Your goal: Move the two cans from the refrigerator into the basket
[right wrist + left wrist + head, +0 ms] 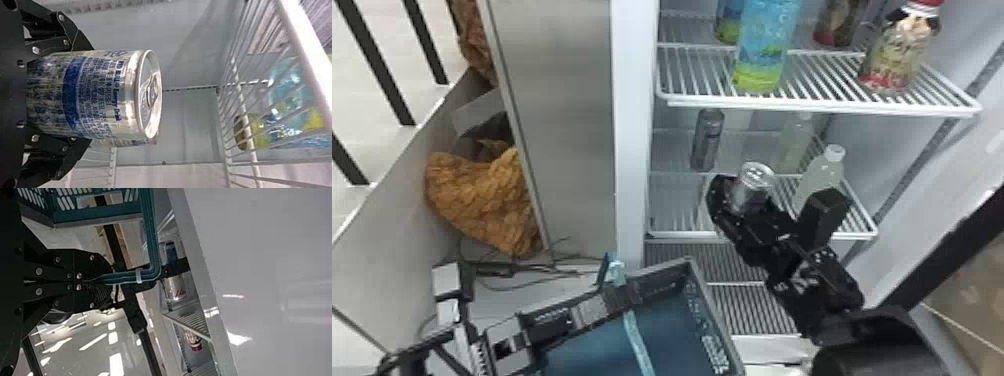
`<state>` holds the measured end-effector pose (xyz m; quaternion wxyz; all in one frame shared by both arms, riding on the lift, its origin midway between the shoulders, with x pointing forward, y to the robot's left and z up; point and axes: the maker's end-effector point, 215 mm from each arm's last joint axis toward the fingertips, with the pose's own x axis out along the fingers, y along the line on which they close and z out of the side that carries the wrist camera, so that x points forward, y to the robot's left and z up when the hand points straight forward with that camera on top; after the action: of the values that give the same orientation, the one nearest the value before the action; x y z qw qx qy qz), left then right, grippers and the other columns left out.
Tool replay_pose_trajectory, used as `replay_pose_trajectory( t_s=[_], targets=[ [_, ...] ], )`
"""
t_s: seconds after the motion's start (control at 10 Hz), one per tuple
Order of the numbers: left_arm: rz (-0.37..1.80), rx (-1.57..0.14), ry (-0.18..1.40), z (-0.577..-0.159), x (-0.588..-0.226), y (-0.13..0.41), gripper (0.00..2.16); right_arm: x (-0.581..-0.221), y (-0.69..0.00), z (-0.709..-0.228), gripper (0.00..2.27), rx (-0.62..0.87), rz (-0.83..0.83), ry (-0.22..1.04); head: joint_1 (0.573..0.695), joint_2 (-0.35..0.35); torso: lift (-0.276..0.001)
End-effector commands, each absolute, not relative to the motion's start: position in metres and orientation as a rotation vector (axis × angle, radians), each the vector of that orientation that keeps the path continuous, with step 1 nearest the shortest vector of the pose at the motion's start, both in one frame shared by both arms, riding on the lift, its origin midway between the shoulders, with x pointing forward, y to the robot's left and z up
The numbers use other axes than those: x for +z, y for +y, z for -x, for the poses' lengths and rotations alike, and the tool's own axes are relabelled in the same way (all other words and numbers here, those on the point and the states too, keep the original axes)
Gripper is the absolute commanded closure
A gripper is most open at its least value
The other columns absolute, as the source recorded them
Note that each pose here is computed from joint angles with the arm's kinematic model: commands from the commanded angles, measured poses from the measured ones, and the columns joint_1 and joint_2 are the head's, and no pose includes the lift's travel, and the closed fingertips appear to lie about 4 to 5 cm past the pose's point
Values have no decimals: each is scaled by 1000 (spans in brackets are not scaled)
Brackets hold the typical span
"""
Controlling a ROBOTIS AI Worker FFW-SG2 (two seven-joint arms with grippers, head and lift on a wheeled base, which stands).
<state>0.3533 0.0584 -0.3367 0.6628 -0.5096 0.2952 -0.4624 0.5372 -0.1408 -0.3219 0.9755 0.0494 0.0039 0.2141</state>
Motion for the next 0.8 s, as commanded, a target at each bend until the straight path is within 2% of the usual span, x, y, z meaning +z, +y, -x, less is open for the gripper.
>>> replay_pose_trajectory(
  t_s=[0.0,0.4,0.7],
  targets=[
    [1155,-1045,667,-353,-337,59,1210,-315,-137,-517,1282,447,-129,15,695,-104,-219],
    [1159,-1043,666,-352,-337,59,1210,-311,-120,-476,1282,504,-183,65,695,-93,-219],
    [1162,-1037,668,-351,-339,61,1210,-332,-102,-451,1282,560,-225,142,695,-79,-219]
  ],
)
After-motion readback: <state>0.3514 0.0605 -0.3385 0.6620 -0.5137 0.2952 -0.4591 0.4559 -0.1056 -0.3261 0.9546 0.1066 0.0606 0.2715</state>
